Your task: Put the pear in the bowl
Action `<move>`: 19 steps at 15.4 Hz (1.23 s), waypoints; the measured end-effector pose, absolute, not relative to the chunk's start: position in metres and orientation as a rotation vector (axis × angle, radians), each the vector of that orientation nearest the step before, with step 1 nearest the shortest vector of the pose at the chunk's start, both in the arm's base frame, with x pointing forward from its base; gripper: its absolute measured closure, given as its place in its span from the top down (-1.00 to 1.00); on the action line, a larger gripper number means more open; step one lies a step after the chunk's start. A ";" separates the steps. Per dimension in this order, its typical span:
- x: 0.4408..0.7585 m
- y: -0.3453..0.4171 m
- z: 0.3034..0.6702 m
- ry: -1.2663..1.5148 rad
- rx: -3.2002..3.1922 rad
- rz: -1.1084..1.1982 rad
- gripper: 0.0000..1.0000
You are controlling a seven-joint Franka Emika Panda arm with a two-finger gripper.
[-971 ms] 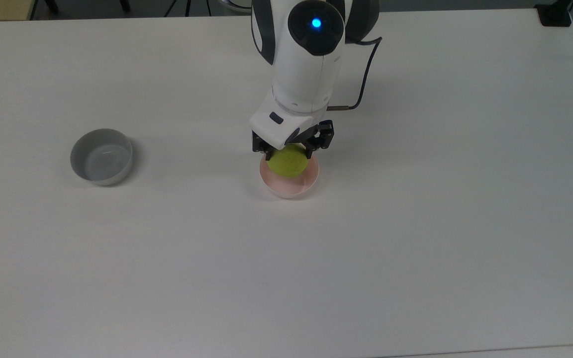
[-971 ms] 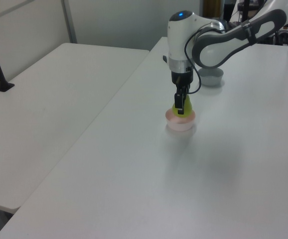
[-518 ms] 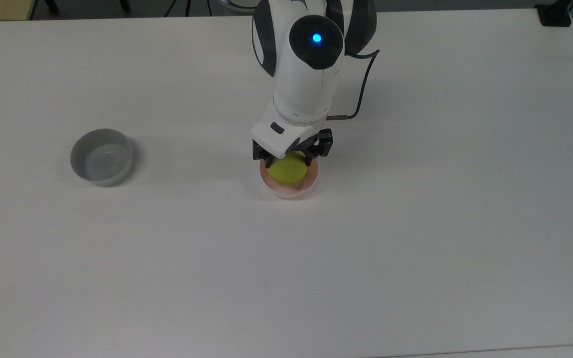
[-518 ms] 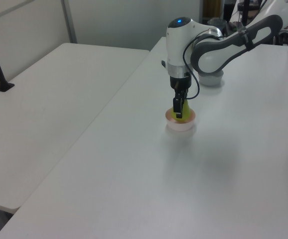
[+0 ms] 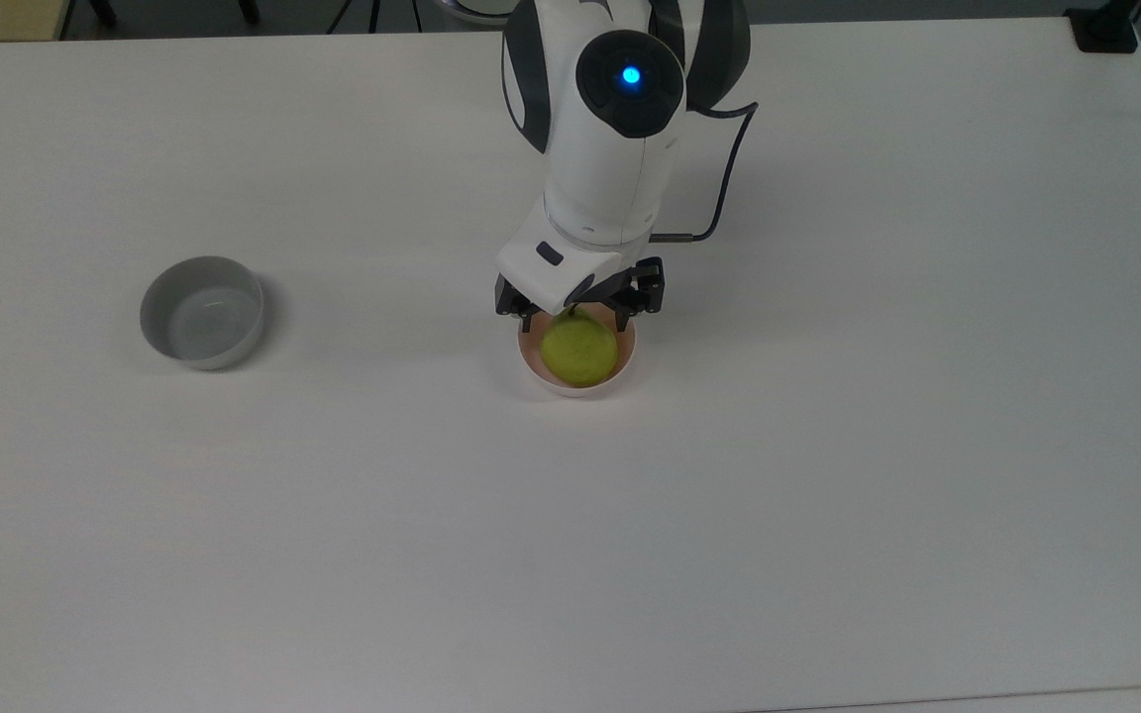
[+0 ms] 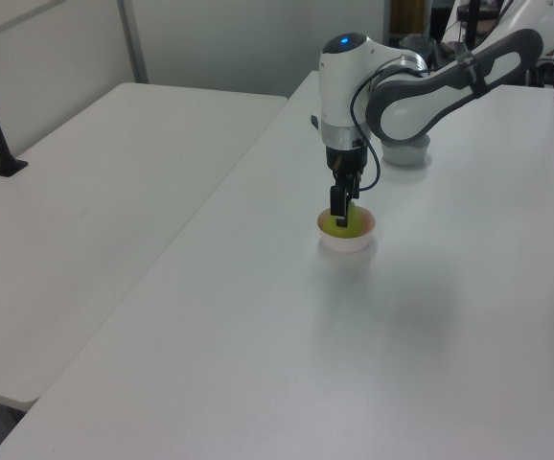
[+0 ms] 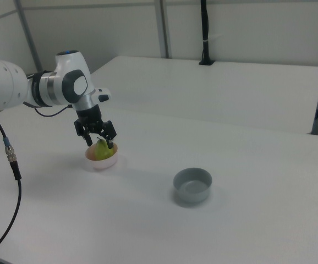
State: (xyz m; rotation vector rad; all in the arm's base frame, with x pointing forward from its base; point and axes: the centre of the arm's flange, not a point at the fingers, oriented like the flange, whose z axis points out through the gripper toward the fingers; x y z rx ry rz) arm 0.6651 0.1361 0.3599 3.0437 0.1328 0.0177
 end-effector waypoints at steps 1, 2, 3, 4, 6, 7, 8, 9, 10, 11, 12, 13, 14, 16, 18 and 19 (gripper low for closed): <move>0.666 0.136 0.363 0.132 3.044 0.026 1.00; 0.667 0.136 0.372 0.130 3.045 0.050 1.00; 0.667 0.136 0.381 0.128 3.046 0.072 1.00; 0.667 0.135 0.393 0.124 3.046 0.097 1.00; 0.665 0.131 0.421 0.108 3.040 0.114 1.00; 0.663 0.127 0.438 0.094 3.034 0.115 1.00; 0.661 0.122 0.452 0.081 3.029 0.119 1.00; 0.658 0.117 0.465 0.066 3.024 0.121 1.00; 0.653 0.108 0.480 0.051 3.016 0.113 1.00; 0.645 0.094 0.499 0.038 3.004 0.098 1.00; 0.637 0.080 0.519 0.011 2.993 0.093 1.00; 0.632 0.069 0.530 -0.001 2.993 0.086 1.00; 0.623 0.052 0.546 -0.015 3.008 0.065 1.00; 0.611 0.027 0.566 -0.017 3.034 0.040 1.00; 0.600 0.012 0.582 -0.031 3.046 0.030 1.00; 0.596 0.009 0.586 -0.040 3.048 0.023 1.00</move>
